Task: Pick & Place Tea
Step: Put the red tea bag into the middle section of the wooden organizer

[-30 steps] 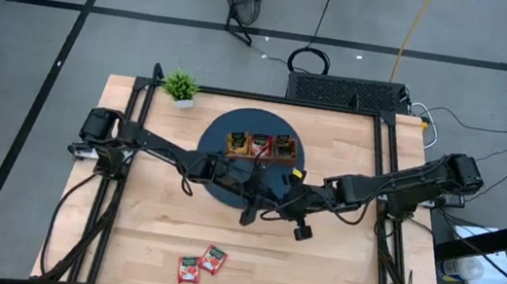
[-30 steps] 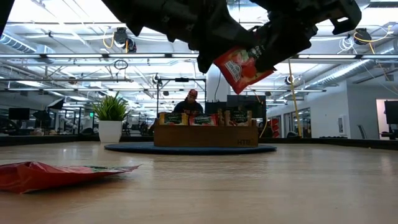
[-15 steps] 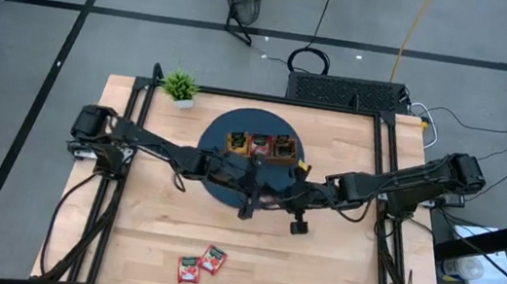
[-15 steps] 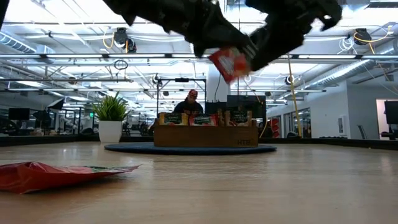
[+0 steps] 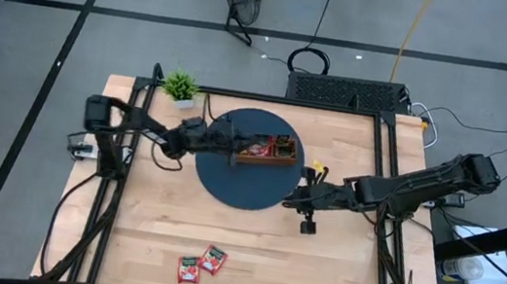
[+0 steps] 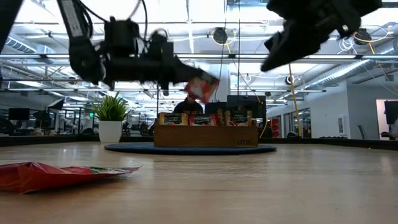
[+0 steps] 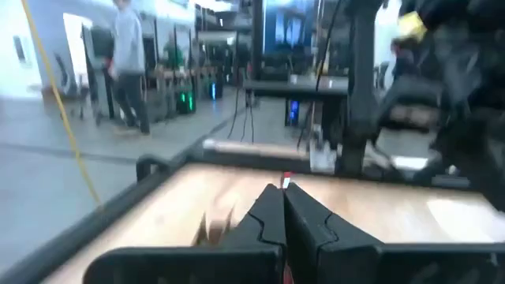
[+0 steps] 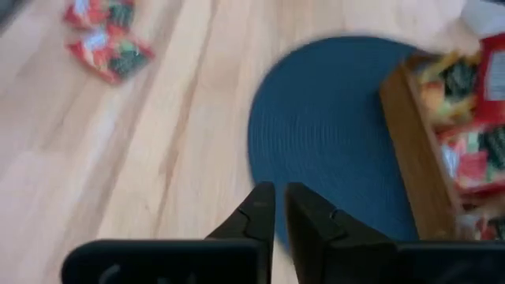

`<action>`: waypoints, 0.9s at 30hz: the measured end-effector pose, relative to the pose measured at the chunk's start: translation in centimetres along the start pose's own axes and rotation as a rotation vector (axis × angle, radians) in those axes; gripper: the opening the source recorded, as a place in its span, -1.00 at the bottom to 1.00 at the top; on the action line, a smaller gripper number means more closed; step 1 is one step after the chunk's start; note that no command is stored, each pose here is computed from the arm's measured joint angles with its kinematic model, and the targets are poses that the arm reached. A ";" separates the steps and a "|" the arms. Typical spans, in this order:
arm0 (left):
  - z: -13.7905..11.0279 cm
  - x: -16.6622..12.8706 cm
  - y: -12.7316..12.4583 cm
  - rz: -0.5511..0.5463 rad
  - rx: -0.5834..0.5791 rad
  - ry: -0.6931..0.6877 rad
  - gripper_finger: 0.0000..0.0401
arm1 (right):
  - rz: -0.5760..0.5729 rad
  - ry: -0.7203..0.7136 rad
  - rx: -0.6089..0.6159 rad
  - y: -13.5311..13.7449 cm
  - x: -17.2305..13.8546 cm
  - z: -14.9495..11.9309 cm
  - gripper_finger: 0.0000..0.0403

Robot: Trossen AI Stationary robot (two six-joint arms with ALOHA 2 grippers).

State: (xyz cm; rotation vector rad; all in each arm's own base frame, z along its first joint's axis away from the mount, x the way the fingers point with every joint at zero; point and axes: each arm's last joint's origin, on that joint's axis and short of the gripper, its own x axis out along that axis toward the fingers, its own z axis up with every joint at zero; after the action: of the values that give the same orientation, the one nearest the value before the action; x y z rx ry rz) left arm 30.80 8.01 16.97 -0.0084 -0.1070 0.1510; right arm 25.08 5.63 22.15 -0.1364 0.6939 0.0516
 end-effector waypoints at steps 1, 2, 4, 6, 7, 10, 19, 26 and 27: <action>-0.8 0.1 0.3 0.005 -0.002 0.015 -1.00 | 0.000 -0.007 -0.006 0.0 0.1 -0.2 -0.92; -1.1 0.3 0.6 -0.001 -0.006 0.002 -1.00 | -0.004 -0.007 -0.012 0.0 0.3 -0.6 -0.93; -1.7 1.1 0.9 -0.007 -0.003 -0.016 -1.00 | -0.005 -0.047 -0.023 -0.1 0.5 -0.4 -0.96; -2.9 1.8 1.0 -0.005 -0.007 0.022 -1.00 | -0.012 -0.063 -0.028 -0.2 0.4 -0.4 -0.99; -3.6 1.9 1.0 -0.006 -0.003 0.045 -1.00 | -0.012 -0.067 -0.030 -0.2 0.5 -0.5 -0.99; -4.1 2.6 1.1 -0.007 0.063 0.033 -1.00 | -0.010 -0.042 -0.025 -0.2 0.6 -0.9 -0.99; -4.9 2.7 1.2 0.006 0.173 0.066 -1.00 | -0.008 -0.048 -0.021 -0.2 0.6 -0.8 -0.98; -5.6 2.6 1.3 0.011 0.200 0.134 -0.97 | -0.008 -0.046 -0.036 -0.2 0.6 -0.8 -0.98; -5.7 2.6 1.3 0.021 0.198 0.146 -0.95 | -0.008 -0.047 -0.036 -0.2 0.6 -0.8 -0.98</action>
State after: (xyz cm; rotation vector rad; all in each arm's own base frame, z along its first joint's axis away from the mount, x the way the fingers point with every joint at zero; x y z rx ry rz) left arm 33.80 9.69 11.53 0.1769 0.0542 0.1806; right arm 25.03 5.34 21.18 -0.1723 0.6456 0.0591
